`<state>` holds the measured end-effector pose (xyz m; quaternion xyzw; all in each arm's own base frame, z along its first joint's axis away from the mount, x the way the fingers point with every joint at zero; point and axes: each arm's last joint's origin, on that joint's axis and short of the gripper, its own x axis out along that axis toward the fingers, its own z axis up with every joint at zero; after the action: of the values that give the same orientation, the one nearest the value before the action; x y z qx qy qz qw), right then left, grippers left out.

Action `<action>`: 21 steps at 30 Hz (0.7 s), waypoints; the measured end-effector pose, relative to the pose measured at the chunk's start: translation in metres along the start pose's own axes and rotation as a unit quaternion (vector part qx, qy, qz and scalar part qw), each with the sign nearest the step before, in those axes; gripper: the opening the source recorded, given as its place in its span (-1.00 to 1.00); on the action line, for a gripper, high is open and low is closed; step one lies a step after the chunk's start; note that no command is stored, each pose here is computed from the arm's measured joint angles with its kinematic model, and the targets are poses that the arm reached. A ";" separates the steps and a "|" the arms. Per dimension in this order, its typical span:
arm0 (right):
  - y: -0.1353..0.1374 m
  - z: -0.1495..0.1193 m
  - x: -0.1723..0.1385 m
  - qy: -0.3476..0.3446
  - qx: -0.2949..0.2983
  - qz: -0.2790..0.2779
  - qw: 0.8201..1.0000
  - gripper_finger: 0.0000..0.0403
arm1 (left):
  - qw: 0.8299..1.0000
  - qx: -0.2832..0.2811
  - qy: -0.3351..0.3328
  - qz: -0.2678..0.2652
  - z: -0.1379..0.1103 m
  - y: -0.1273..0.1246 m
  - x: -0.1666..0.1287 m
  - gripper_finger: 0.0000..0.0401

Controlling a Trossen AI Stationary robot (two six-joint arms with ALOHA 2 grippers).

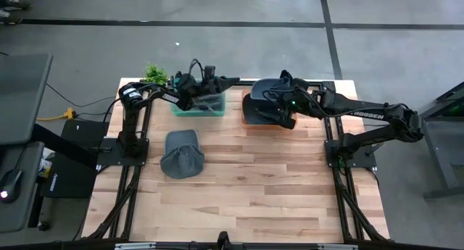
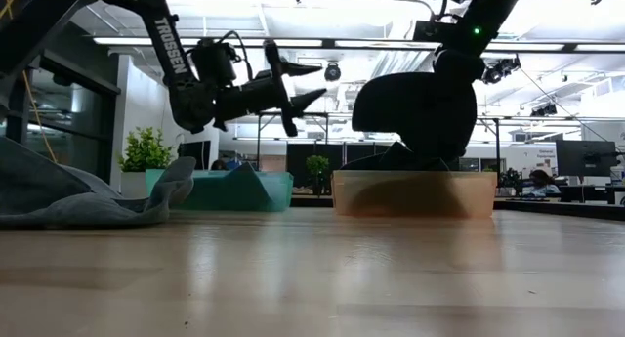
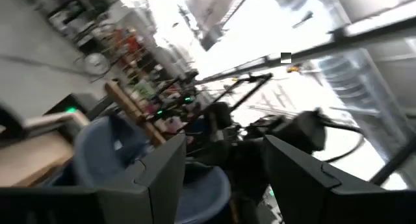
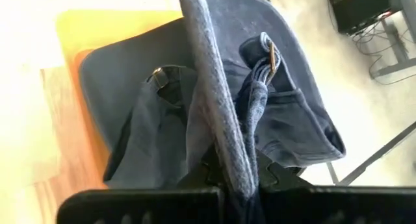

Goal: Pick & Place hat
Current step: Put the blue cap into the orange bin

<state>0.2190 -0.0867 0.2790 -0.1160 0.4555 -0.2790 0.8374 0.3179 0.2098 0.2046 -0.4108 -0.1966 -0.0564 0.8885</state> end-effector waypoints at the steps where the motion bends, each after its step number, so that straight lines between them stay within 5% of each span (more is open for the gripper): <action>1: 0.000 0.001 0.000 -0.003 -0.003 -0.004 1.000 -1.00 | 1.000 0.007 0.000 -0.013 0.001 -0.002 0.000 0.01; 11: -0.006 0.009 0.003 -0.055 -0.049 -0.018 0.997 -1.00 | 0.989 0.058 0.081 -0.107 -0.015 -0.042 0.016 0.01; 21: 0.017 -0.024 0.038 -0.064 -0.078 -0.026 0.995 -1.00 | 0.971 0.105 0.123 -0.178 0.000 -0.096 0.021 0.01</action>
<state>0.2215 -0.0929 0.2313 -0.2107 0.4182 -0.2566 0.8455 0.3117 0.1478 0.2806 -0.2634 -0.1605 -0.2423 0.9199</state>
